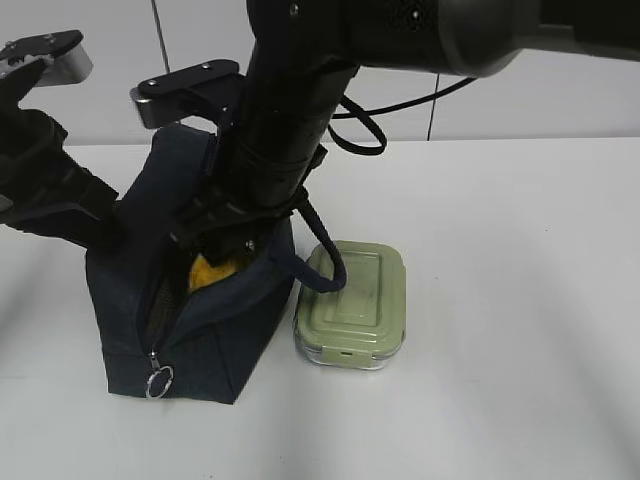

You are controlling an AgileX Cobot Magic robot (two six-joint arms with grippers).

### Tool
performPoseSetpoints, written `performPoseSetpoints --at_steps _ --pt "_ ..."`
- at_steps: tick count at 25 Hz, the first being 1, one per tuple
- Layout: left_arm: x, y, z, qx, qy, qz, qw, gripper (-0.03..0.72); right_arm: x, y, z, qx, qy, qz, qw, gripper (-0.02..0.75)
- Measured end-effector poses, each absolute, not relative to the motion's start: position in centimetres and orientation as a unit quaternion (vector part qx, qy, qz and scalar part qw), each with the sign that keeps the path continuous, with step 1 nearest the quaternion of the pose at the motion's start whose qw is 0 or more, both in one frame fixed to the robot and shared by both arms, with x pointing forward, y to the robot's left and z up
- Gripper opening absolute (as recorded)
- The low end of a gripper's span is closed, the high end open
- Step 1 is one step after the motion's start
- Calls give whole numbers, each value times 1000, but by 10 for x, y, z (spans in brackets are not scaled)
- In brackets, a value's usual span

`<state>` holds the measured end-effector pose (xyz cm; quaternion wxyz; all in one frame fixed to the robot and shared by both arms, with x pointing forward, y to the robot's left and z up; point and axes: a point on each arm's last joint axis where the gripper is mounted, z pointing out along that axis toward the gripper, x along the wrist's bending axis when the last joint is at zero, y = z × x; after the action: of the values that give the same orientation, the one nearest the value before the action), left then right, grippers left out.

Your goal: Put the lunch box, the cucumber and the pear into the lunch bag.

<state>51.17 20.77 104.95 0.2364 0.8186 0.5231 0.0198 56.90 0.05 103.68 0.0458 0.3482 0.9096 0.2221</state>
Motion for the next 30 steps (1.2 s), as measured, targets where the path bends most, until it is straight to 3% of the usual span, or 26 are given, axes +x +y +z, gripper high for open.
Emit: performPoseSetpoints --at_steps 3,8,13,20,25,30 --pt "512 208 1049 819 523 20 236 3 568 0 1040 348 908 227 47 550" --pt "512 208 1049 819 523 20 236 3 567 -9 1069 356 893 269 66 526" --pt "512 208 1049 819 523 20 236 3 558 -49 1090 391 859 317 88 506" --pt "512 208 1049 819 523 20 236 3 543 -132 1029 511 787 346 -1 505" --pt "512 208 1049 819 523 20 236 3 563 -188 1018 569 712 406 -63 505" --pt "512 208 1049 819 523 20 236 3 577 -215 988 603 684 391 -128 505"
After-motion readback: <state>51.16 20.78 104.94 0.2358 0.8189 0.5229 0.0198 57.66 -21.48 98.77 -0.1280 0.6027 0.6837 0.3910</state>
